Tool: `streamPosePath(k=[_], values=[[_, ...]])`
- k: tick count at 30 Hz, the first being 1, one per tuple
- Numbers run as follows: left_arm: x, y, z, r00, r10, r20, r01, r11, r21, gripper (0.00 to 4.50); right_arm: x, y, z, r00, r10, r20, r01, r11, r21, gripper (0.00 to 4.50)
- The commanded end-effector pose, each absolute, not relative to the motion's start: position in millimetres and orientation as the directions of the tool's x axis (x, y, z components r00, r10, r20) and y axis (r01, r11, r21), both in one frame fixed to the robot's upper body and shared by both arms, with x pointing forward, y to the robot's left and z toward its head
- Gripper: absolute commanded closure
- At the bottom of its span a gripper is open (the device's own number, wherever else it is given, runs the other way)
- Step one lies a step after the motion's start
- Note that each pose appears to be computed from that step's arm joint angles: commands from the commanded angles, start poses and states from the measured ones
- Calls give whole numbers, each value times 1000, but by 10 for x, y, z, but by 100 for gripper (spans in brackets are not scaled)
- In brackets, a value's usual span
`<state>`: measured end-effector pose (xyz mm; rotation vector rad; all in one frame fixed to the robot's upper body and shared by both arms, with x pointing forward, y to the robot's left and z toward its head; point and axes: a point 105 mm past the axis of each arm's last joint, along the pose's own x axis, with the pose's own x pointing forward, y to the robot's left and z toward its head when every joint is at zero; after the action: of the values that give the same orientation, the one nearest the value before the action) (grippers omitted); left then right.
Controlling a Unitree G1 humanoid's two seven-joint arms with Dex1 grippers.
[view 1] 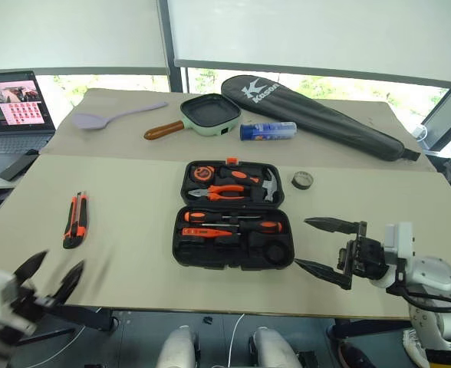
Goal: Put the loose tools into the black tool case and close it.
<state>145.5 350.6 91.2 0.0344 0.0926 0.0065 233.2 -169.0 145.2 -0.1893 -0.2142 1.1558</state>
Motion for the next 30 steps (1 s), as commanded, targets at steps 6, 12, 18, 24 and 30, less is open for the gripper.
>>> streamPosePath(k=[6,12,18,24,30], values=[[1806,3583,1225,991,129,-39,-131,990,-53,1,2383,-1571,1704,338,927,161,-877,372,-304,0],[2478,3516,1351,969,194,-151,-220,959,-181,1,2415,-1351,1904,274,939,210,-878,333,-344,0],[2868,3473,1201,946,204,-252,-241,962,-127,1,2461,-1258,1935,274,936,220,-874,338,-349,0],[3069,3522,1012,901,262,-345,-306,949,-80,1,2470,-1256,1920,297,928,224,-869,360,-340,0],[3147,3345,846,908,147,-392,-219,965,-146,107,2501,-1266,1920,310,923,227,-862,374,-342,0]])
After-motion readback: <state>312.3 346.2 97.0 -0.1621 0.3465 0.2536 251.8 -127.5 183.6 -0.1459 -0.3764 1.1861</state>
